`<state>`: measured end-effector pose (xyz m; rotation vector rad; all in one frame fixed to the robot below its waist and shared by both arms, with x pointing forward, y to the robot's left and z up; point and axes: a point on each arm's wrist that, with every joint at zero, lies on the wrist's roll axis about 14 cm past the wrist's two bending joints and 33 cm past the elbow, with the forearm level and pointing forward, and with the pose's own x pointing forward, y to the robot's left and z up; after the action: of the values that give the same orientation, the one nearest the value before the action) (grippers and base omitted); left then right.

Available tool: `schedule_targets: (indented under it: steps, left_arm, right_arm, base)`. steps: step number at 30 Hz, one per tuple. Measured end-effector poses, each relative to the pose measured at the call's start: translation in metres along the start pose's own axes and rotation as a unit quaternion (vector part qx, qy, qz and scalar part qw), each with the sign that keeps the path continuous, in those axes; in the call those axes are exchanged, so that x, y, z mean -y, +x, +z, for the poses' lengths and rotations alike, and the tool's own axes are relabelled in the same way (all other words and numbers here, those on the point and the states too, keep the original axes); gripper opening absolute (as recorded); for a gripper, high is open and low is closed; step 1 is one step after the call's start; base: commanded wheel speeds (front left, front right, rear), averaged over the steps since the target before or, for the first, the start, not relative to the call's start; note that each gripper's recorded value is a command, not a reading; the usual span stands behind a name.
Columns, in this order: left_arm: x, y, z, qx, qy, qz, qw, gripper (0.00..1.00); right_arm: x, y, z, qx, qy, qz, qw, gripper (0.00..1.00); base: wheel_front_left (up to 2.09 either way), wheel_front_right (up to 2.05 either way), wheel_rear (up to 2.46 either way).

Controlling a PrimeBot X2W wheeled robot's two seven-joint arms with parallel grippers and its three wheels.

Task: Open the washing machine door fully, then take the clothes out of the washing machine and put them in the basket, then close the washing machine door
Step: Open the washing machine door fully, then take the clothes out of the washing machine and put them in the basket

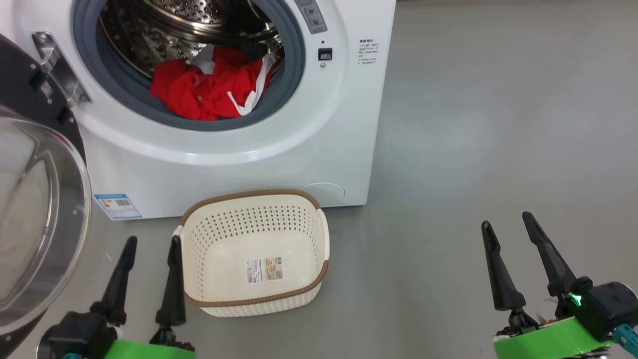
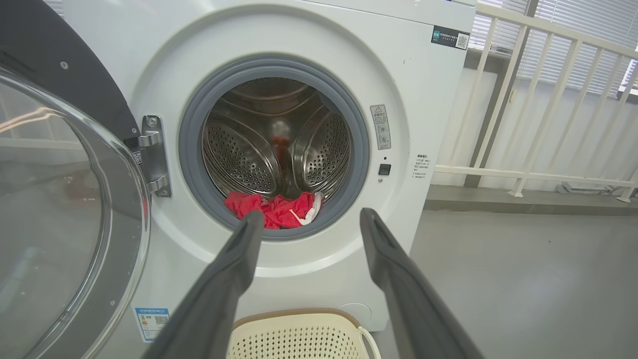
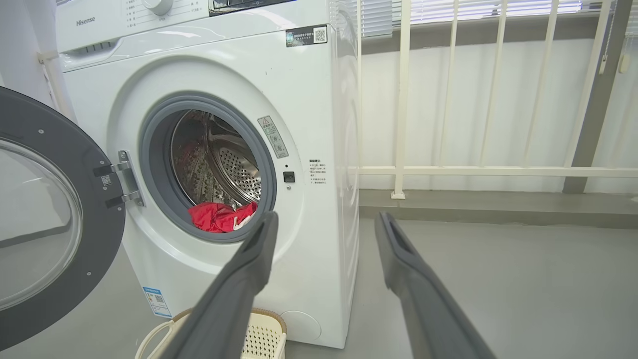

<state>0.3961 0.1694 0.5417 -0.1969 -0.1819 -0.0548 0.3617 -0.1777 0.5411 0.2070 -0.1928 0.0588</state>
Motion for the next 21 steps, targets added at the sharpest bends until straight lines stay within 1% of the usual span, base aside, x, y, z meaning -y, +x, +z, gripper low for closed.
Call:
schedule_targets:
  steps: [5,12,21]
  left_arm:
    - [-0.001,-0.011,-0.003,-0.009,0.008,-0.003,1.000,1.00]
    - [-0.003,-0.034,-0.006,-0.021,0.013,0.000,1.000,1.00]
    - [-0.001,-0.040,-0.001,-0.015,0.014,-0.004,1.000,1.00]
  right_arm:
    - [0.008,-0.011,0.005,0.005,-0.003,-0.014,1.000,1.00]
    - [0.010,-0.033,0.007,0.004,0.000,-0.023,1.000,1.00]
    - [0.005,-0.035,0.016,0.018,0.001,-0.017,1.000,1.00]
  base:
    - [0.00,0.00,0.00]
    - [0.00,0.00,0.00]
    - [0.00,0.00,0.00]
